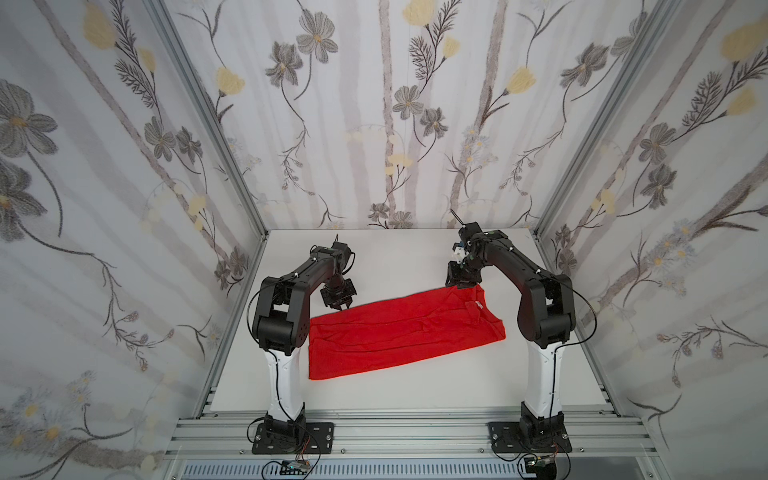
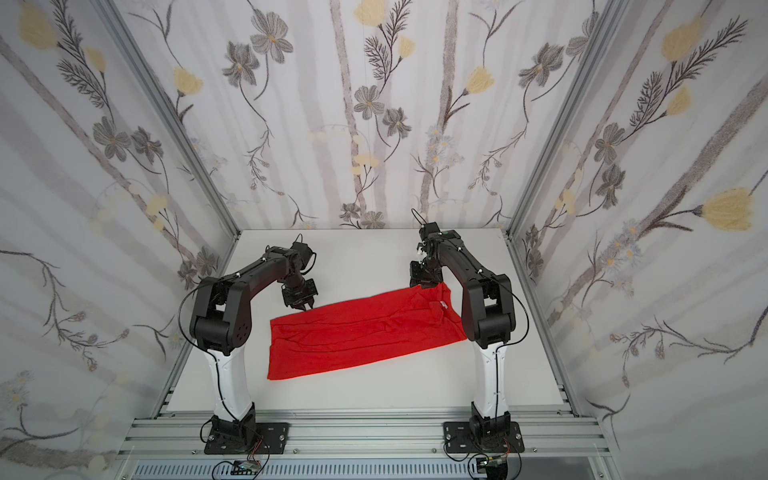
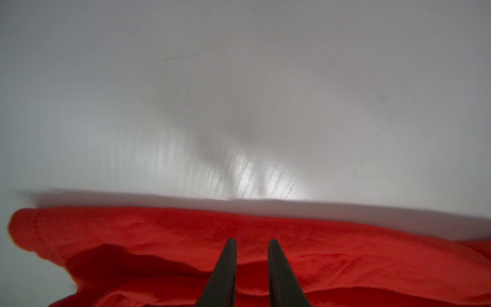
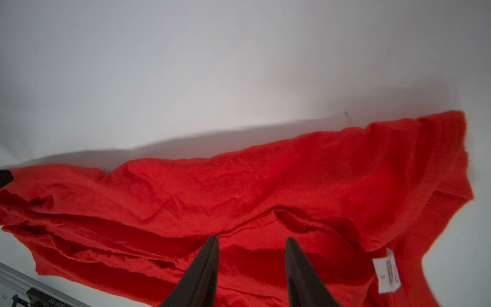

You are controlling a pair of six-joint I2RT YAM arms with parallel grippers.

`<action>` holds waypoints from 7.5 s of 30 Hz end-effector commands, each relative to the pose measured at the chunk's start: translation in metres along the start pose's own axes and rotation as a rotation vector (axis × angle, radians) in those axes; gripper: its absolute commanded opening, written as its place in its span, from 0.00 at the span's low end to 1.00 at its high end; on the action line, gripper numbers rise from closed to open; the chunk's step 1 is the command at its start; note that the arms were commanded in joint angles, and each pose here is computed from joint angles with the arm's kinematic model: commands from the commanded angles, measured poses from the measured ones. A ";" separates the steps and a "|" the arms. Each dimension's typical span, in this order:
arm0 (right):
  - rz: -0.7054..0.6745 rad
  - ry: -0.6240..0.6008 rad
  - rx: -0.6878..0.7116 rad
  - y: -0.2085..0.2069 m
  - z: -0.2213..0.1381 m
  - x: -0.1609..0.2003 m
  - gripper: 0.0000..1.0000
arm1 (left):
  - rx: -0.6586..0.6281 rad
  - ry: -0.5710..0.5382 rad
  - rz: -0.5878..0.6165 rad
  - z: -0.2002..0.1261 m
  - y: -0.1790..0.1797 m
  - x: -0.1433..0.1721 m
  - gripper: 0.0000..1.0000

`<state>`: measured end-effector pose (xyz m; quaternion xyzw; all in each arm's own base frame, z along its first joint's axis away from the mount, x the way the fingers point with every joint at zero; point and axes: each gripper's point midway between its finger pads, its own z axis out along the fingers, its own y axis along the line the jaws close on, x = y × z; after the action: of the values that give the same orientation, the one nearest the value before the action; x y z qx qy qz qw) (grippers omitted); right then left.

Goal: Fold and stack t-shirts
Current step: Smooth out the T-shirt at the center of the board, then adjust the T-shirt at the center of the board.

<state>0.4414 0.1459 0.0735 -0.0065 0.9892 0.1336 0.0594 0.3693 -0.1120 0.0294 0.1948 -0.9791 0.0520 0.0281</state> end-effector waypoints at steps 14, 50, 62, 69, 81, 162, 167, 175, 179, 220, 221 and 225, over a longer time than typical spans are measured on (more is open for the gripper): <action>0.030 0.137 0.047 -0.016 0.024 0.057 0.34 | -0.103 0.114 0.019 0.036 0.050 0.056 0.22; -0.041 0.131 0.016 0.009 -0.002 0.095 0.00 | -0.036 -0.039 0.019 -0.013 0.033 0.037 0.20; 0.016 0.145 0.146 0.010 -0.012 0.185 0.00 | 0.108 -0.045 0.115 -0.048 0.024 0.065 0.22; 0.039 0.149 0.167 0.017 0.006 0.198 0.27 | 0.144 -0.004 0.153 -0.048 0.033 0.092 0.23; 0.113 -0.101 0.008 0.037 -0.073 0.173 0.65 | 0.156 0.025 0.194 -0.045 0.036 0.102 0.29; 0.199 -0.032 0.231 -0.054 -0.023 0.079 0.00 | -0.012 0.093 0.213 -0.018 0.036 0.067 0.22; 0.202 -0.015 0.242 -0.055 -0.017 0.073 0.00 | -0.027 0.098 0.209 -0.015 0.040 0.069 0.22; 0.255 0.073 0.351 -0.078 0.015 0.086 0.00 | -0.052 0.092 0.198 -0.016 0.049 0.074 0.22; 0.241 0.087 0.341 -0.077 0.021 0.082 0.00 | -0.086 0.057 0.184 -0.023 0.058 0.074 0.22; -0.100 0.168 0.064 0.093 0.063 0.097 0.46 | 0.219 0.017 -0.329 -0.020 0.118 0.072 0.67; -0.100 0.170 0.069 0.091 0.064 0.098 0.46 | 0.214 0.023 -0.345 -0.021 0.119 0.075 0.68; -0.105 0.173 0.083 0.087 0.067 0.098 0.45 | 0.177 0.054 -0.403 -0.011 0.123 0.089 0.63</action>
<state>0.3499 0.2540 0.0249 -0.0617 0.9926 0.1029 -0.0172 0.2547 -0.0320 0.0394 0.3610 -0.9192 0.1549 0.0281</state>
